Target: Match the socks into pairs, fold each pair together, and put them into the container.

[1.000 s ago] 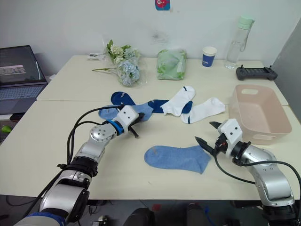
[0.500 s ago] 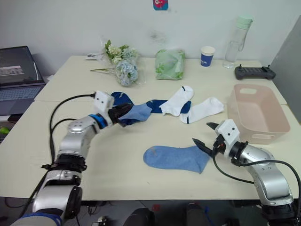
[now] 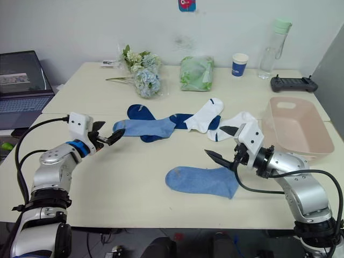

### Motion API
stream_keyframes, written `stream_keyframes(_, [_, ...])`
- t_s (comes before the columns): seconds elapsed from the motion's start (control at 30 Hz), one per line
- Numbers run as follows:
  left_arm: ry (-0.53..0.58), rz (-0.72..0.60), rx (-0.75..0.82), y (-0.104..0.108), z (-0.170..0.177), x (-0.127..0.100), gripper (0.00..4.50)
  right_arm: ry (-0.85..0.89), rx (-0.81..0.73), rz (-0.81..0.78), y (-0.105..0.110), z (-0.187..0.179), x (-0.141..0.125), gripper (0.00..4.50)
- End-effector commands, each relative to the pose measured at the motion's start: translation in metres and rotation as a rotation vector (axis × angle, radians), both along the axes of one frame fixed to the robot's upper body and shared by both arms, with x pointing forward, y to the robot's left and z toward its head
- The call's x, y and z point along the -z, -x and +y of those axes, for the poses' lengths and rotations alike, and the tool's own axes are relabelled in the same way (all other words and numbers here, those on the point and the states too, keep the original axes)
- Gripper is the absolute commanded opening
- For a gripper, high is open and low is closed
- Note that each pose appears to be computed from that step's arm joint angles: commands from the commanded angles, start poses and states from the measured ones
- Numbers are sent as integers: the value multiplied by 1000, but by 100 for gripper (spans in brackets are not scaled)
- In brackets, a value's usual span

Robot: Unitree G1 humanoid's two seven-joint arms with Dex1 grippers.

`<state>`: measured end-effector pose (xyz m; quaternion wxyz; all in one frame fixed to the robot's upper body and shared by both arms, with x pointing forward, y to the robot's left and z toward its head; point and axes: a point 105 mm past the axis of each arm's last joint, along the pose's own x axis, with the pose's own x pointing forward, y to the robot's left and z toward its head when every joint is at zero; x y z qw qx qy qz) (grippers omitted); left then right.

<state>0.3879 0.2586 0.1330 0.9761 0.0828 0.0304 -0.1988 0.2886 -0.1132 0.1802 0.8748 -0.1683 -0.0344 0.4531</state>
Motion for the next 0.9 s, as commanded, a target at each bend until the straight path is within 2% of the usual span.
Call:
stream_keyframes(0.03, [-143, -86, 198, 2, -48, -15, 448, 0, -13, -26, 2, 3, -5, 450])
stream_keyframes(0.13, [-220, -103, 313, 3, -80, -13, 448, 0, -10, -22, 2, 4, -3, 450])
stream_keyframes(0.27, [-531, -107, 384, -11, -103, 2, 448, -2, 1, -21, 3, 4, -1, 450])
stream_keyframes(0.33, [-644, -105, 415, -17, -111, 7, 448, -2, 11, -22, 3, 3, -1, 450])
stream_keyframes(0.43, [-746, -106, 414, -26, -118, 11, 448, -3, 23, -24, 3, 1, -1, 450])
stream_keyframes(0.67, [-875, -15, 381, -33, -104, 21, 448, -7, 47, -25, 5, -1, 0, 450])
stream_keyframes(0.8, [-875, -21, 329, -40, -98, 16, 448, -8, 49, -25, 4, -1, 0, 450])
stream_keyframes(0.9, [-876, -25, 311, -42, -96, 16, 391, -9, 45, -25, 3, 1, 0, 450])
